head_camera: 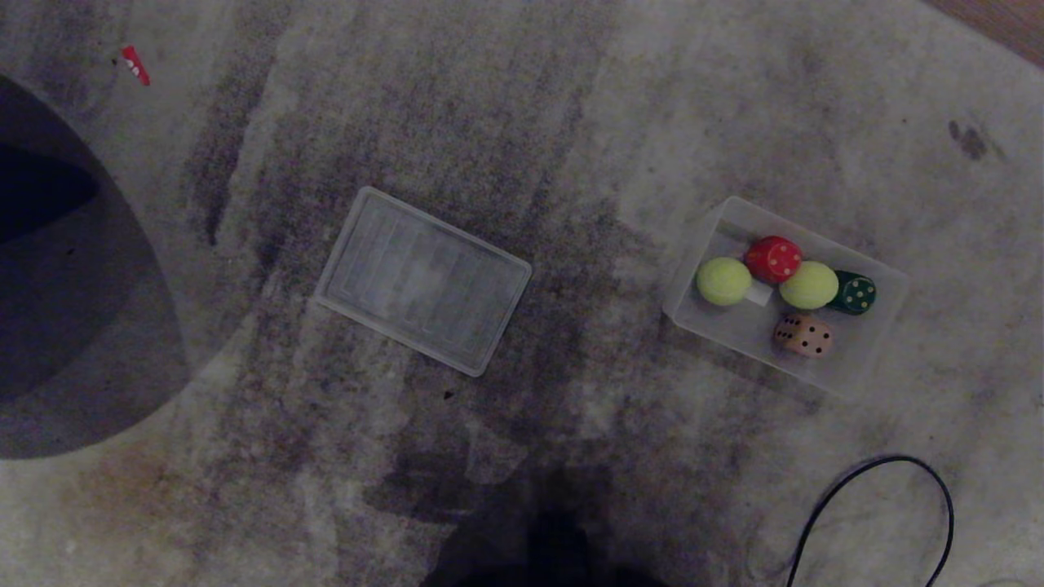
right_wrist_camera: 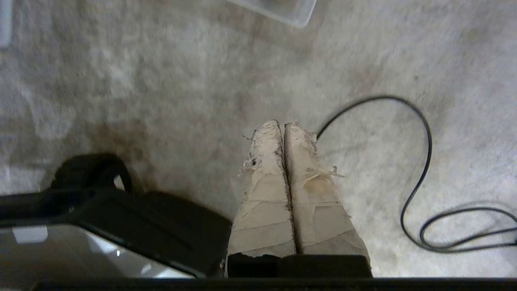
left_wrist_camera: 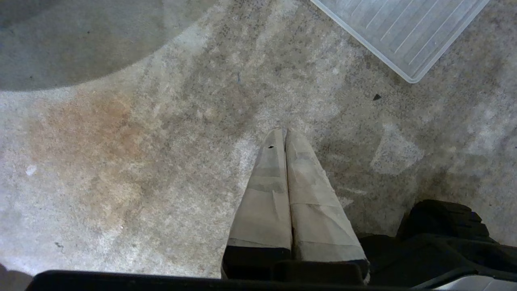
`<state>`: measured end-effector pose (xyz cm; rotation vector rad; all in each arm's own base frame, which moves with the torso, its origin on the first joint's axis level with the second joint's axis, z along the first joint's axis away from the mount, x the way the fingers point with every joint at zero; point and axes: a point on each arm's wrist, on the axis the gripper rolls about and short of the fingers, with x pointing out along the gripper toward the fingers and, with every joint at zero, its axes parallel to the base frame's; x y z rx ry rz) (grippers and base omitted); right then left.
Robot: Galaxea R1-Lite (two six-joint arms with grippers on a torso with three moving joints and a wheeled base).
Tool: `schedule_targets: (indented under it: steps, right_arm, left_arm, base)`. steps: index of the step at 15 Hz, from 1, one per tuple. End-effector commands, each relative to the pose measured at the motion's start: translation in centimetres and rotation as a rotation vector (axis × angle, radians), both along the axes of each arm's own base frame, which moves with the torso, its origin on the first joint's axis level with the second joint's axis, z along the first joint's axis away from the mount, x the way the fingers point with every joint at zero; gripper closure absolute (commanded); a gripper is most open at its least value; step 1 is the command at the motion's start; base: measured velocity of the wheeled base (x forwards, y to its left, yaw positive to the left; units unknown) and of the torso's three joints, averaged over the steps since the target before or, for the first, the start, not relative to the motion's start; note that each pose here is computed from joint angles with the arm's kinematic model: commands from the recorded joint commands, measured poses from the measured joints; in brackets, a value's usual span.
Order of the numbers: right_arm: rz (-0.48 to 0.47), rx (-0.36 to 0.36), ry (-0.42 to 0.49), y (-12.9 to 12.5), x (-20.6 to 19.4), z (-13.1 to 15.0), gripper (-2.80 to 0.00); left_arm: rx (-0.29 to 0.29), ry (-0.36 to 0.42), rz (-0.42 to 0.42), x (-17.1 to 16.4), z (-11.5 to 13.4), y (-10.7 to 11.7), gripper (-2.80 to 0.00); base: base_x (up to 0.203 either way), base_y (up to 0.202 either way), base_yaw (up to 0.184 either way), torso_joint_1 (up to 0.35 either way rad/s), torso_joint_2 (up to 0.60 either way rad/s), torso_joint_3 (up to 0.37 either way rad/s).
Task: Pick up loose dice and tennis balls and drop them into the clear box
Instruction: Pick up toys out of the box
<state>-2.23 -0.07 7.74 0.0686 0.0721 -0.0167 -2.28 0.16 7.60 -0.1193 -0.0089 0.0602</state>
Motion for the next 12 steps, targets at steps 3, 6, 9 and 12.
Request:
schedule_targets:
  steps: [3, 6, 9, 12]
  right_arm:
    - [0.0, 0.004, -0.03, -0.01, -0.27, -0.14, 0.0]
    - [0.0, 0.003, -0.03, -0.01, -0.25, -0.16, 0.0]
    - [0.008, -0.006, -0.025, 0.01, -0.27, -0.18, 0.0]
    - [0.017, -0.017, -0.023, 0.03, -0.27, -0.2, 0.0]
  left_arm:
    - [-0.001, 0.002, 0.001, 0.02, -0.03, 0.0, 0.0]
    - [0.0, 0.002, 0.001, 0.02, -0.03, 0.0, 0.0]
    - [0.007, 0.003, -0.002, 0.02, -0.03, 0.0, 0.0]
    - [0.0, 0.002, 0.0, 0.02, -0.03, 0.0, 0.0]
  base:
    - [0.0, 0.0, 0.0, 0.0, 0.0, 0.0]
    - [0.0, 0.0, 0.0, 0.0, 0.0, 0.0]
    - [0.0, 0.0, 0.0, 0.0, 0.0, 0.0]
    - [0.0, 0.0, 0.0, 0.0, 0.0, 0.0]
